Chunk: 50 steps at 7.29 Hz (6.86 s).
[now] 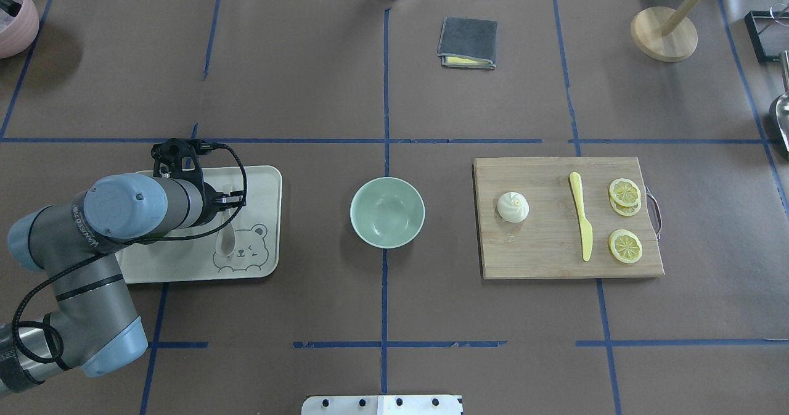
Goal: Put spoon and bun in bowl
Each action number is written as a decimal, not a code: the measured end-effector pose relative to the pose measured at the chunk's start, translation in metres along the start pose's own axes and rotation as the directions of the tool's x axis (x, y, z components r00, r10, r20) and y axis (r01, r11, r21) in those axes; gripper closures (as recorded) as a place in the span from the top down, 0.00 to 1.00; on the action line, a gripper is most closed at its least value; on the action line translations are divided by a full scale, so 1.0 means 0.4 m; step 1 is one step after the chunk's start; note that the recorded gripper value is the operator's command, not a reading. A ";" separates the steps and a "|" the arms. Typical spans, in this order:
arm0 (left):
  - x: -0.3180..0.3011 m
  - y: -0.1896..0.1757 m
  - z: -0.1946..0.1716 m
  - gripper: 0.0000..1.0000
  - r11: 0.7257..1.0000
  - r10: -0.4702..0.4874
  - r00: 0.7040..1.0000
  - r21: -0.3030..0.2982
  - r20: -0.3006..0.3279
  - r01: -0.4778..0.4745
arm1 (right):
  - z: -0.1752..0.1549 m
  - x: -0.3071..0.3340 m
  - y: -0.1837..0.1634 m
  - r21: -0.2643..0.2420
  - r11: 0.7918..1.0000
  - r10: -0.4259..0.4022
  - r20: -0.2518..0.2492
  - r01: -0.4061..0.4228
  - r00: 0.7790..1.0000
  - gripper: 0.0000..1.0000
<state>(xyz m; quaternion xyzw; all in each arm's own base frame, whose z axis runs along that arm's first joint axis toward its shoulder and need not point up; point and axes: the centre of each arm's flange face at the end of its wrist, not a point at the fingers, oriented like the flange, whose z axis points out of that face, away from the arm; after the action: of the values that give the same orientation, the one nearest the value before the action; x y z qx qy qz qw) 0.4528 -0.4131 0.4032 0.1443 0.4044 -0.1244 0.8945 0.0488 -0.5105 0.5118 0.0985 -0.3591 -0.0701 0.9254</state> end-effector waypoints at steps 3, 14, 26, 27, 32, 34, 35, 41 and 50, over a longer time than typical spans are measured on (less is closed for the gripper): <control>0.025 -0.011 -0.047 0.00 0.999 -0.054 0.998 0.009 -0.037 0.054 | -0.002 -0.002 -0.001 0.001 1.000 0.010 0.001 -0.010 1.000 1.00; 0.660 -0.034 -0.173 1.00 0.932 -0.361 0.932 0.020 -0.009 0.361 | -0.005 -0.015 -0.001 0.005 1.000 0.026 0.043 -0.026 0.999 1.00; -1.217 -0.599 -0.554 1.00 0.864 0.470 0.880 -0.238 0.067 -0.444 | -0.048 -0.490 -0.103 0.042 0.998 -0.048 0.143 0.042 0.989 1.00; -1.308 -0.538 -0.544 1.00 0.887 0.403 0.912 -0.275 0.072 -0.370 | -0.018 -0.591 -0.114 0.035 0.997 -0.067 0.124 0.063 0.990 1.00; -1.350 -0.488 -0.547 1.00 0.901 0.347 0.936 -0.300 0.064 -0.314 | 0.300 -1.048 0.001 0.031 0.993 -0.111 0.042 0.110 0.993 0.89; -1.348 -0.489 -0.549 1.00 0.901 0.349 0.935 -0.298 0.063 -0.316 | 0.432 -1.165 0.077 0.046 0.992 -0.115 0.037 0.113 0.993 0.80; -1.348 -0.489 -0.549 1.00 0.901 0.350 0.935 -0.297 0.063 -0.317 | 0.471 -1.194 0.101 0.038 0.992 -0.118 0.034 0.117 0.992 0.70; -1.341 -0.491 -0.554 1.00 0.900 0.355 0.933 -0.292 0.063 -0.323 | 0.537 -1.232 0.062 0.053 0.991 -0.121 -0.009 0.122 0.993 0.00; -1.330 -0.499 -0.562 1.00 0.900 0.361 0.931 -0.285 0.063 -0.329 | 0.411 -1.768 0.025 0.095 0.995 0.023 0.020 -0.024 1.000 1.00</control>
<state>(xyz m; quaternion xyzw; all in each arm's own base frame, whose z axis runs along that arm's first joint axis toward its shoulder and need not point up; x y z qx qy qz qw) -0.1110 -0.4612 0.6341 0.0833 0.3338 0.0843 0.9352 -0.5801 -0.3807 0.1727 0.1377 -0.3719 -0.0429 0.9170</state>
